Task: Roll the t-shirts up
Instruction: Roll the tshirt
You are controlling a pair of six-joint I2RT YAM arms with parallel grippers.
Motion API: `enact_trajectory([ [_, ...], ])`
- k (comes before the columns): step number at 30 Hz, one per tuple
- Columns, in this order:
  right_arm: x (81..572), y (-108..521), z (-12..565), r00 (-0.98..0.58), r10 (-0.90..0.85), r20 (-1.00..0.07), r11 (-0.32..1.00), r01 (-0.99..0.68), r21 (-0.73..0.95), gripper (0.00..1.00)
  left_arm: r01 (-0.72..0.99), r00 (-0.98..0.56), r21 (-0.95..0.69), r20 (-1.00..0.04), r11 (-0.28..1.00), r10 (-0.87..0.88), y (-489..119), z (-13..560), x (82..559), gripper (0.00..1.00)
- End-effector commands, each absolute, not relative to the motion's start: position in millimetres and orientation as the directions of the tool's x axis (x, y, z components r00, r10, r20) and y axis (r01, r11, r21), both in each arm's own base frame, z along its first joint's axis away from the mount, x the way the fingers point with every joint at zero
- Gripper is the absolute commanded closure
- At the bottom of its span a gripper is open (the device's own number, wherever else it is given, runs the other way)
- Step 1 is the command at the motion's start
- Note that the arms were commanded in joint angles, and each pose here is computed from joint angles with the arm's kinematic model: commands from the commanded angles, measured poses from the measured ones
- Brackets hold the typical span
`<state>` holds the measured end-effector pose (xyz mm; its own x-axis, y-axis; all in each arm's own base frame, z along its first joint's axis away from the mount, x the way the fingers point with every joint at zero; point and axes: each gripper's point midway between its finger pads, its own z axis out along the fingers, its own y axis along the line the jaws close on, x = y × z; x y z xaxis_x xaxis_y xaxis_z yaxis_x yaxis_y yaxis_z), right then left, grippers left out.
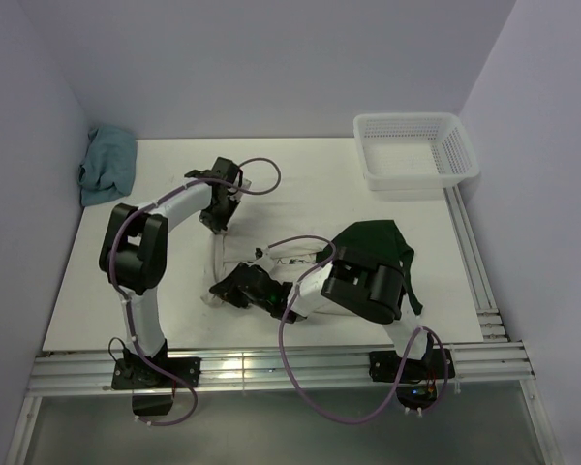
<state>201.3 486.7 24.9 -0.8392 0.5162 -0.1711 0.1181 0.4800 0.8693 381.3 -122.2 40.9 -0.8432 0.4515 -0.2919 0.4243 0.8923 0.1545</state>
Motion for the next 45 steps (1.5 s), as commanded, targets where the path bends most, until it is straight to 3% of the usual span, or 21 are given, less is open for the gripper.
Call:
enact_trajectory([
  [1, 182, 473, 5, -0.867, 0.464, -0.182, 0.571, 0.135, 0.81, 0.7, 0.39, -0.817, 0.267, -0.342, 0.881, 0.465, -127, 64, 399, 1.0],
  [3, 184, 471, 9, -0.861, 0.462, -0.214, 0.598, 0.124, 0.792, 0.58, 0.394, -0.814, 0.293, -0.33, 0.871, 0.479, -130, 61, 398, 1.0],
  [7, 188, 465, 14, -0.847, 0.452, -0.279, 0.665, 0.111, 0.739, 0.53, 0.411, -0.81, 0.309, -0.307, 0.858, 0.499, -136, 56, 394, 1.0],
  [16, 195, 455, 31, -0.813, 0.358, -0.459, 0.84, 0.066, 0.538, 0.49, 0.434, -0.801, 0.32, -0.29, 0.842, 0.523, -146, 52, 390, 1.0],
  [25, 210, 468, 61, -0.757, 0.276, -0.593, 0.908, 0.002, 0.42, 0.48, 0.439, -0.8, 0.317, -0.287, 0.841, 0.526, -147, 51, 388, 1.0],
  [34, 214, 492, 64, -0.746, 0.201, -0.635, 0.933, -0.052, 0.356, 0.48, 0.449, -0.797, 0.312, -0.283, 0.837, 0.533, -151, 50, 387, 1.0],
  [45, 209, 507, 39, -0.784, 0.156, -0.601, 0.938, -0.074, 0.339, 0.45, 0.462, -0.791, 0.308, -0.28, 0.831, 0.544, -155, 48, 386, 1.0],
])
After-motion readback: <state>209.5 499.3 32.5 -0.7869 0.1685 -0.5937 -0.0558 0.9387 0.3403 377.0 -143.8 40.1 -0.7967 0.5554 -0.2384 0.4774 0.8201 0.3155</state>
